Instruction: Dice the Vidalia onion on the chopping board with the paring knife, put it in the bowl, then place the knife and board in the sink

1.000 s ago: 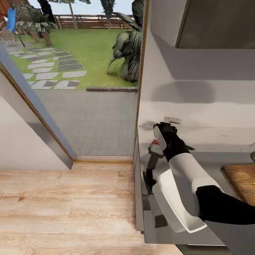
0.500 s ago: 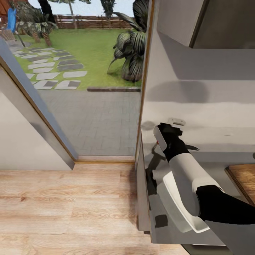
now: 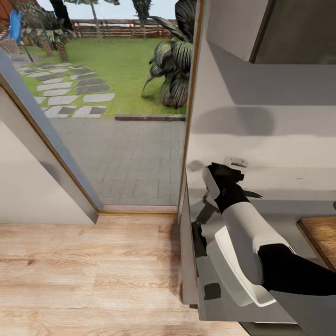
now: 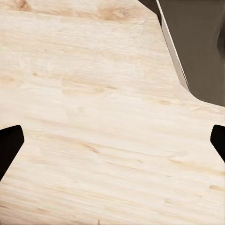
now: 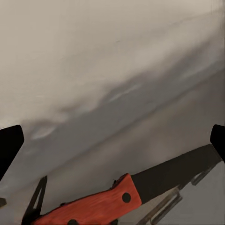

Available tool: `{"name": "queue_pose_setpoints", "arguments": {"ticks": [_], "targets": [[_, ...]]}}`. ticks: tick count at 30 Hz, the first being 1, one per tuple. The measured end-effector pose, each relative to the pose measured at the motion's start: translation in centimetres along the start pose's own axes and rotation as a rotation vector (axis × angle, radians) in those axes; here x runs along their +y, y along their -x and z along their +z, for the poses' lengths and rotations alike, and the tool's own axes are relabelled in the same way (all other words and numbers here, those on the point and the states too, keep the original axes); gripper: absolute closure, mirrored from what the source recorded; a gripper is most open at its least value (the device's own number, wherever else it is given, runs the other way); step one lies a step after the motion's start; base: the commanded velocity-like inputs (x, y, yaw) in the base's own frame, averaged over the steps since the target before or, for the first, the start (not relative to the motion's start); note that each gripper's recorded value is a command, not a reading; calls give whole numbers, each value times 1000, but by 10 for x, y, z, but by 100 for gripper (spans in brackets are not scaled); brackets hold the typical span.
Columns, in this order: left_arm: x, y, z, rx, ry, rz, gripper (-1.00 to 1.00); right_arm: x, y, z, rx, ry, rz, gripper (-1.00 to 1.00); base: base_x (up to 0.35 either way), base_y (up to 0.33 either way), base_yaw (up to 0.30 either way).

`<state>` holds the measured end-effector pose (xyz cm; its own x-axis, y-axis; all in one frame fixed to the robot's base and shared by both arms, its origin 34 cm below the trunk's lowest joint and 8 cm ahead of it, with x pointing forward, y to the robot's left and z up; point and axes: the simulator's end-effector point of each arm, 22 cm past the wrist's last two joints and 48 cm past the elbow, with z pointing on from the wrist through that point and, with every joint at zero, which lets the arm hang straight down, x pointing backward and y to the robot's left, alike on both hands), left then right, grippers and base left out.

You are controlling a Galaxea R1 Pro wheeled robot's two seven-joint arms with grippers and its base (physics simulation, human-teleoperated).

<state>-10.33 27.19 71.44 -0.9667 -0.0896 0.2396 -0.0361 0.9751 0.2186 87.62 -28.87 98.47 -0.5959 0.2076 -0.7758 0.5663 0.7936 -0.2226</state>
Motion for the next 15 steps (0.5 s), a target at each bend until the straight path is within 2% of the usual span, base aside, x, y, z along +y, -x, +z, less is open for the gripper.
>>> {"name": "queue_pose_setpoints", "arguments": {"ticks": [5,7,9,15], "targets": [[0,0,0,1,0,1,-100,2,-20,5,66,8,24,-100,0,0,0],[0,0,0,1,0,1,-100,3,-32,7,112,19,55,-100,0,0,0],[0,0,0,1,0,1,-100,3,-36,9,132,24,79,-100,0,0,0],[0,0,0,1,0,1,-100,2,-39,10,144,26,109,-100,0,0,0]]}}
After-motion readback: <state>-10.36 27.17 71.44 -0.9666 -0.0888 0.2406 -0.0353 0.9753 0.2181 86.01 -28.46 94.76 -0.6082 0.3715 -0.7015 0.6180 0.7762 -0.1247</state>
